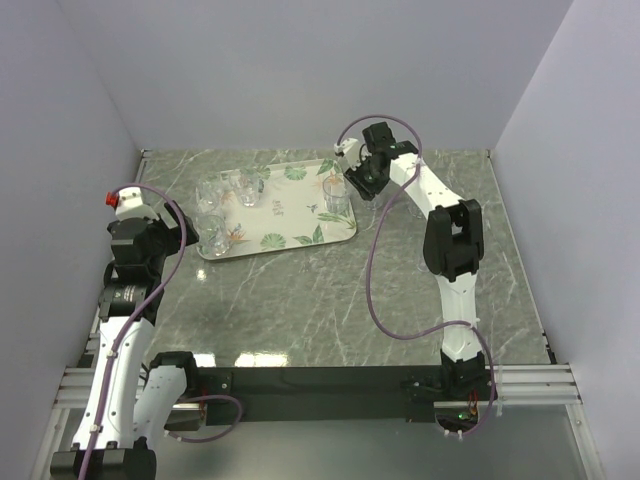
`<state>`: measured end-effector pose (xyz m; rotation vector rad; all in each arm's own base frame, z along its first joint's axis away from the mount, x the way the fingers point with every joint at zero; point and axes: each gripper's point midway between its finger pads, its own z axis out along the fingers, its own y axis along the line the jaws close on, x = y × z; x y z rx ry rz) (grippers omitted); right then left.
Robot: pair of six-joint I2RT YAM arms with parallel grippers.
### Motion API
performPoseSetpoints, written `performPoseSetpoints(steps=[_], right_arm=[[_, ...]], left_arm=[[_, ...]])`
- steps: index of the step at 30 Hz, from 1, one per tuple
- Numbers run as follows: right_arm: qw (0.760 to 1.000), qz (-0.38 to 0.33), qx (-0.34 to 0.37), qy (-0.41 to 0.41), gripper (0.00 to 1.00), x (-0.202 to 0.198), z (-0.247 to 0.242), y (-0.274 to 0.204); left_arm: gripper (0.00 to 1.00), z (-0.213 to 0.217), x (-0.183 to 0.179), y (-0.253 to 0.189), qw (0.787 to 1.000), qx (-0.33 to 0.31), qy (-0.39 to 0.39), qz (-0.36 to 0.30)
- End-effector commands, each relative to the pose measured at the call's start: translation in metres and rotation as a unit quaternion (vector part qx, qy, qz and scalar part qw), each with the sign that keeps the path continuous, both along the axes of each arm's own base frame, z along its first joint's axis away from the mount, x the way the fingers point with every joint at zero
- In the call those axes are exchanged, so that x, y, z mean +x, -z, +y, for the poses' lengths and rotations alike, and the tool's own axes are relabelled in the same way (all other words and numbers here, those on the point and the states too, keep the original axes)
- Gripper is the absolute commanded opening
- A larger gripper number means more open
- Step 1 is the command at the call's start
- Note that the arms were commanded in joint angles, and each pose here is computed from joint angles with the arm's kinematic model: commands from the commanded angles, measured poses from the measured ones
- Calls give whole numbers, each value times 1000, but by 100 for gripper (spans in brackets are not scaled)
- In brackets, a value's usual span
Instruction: Place the glasses into the tray
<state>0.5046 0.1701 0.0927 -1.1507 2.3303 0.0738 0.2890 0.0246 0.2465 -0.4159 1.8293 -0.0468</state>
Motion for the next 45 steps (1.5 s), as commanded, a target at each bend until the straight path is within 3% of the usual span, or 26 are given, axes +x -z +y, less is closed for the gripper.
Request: performPoseSetpoints(steps=[1, 14, 24, 32, 38, 45], right_arm=[[1000, -25, 8, 1, 42, 13, 4, -10], [1000, -16, 7, 9, 0, -5, -5, -13], [997, -63, 40, -24, 0, -46, -10, -76], [992, -21, 77, -99, 0, -103, 1, -90], [972, -15, 120, -201, 0, -145, 39, -111], [955, -18, 132, -264, 0, -159, 106, -120]], left_arm=[[99, 3, 3, -6, 1000, 11, -3, -16], [99, 2, 2, -9, 1000, 9, -1, -20], [100, 1, 0, -13, 1000, 9, 2, -29], [99, 0, -1, -15, 999, 8, 5, -34], [99, 0, -2, -17, 999, 9, 4, -37], [99, 2, -2, -17, 999, 10, -1, -37]])
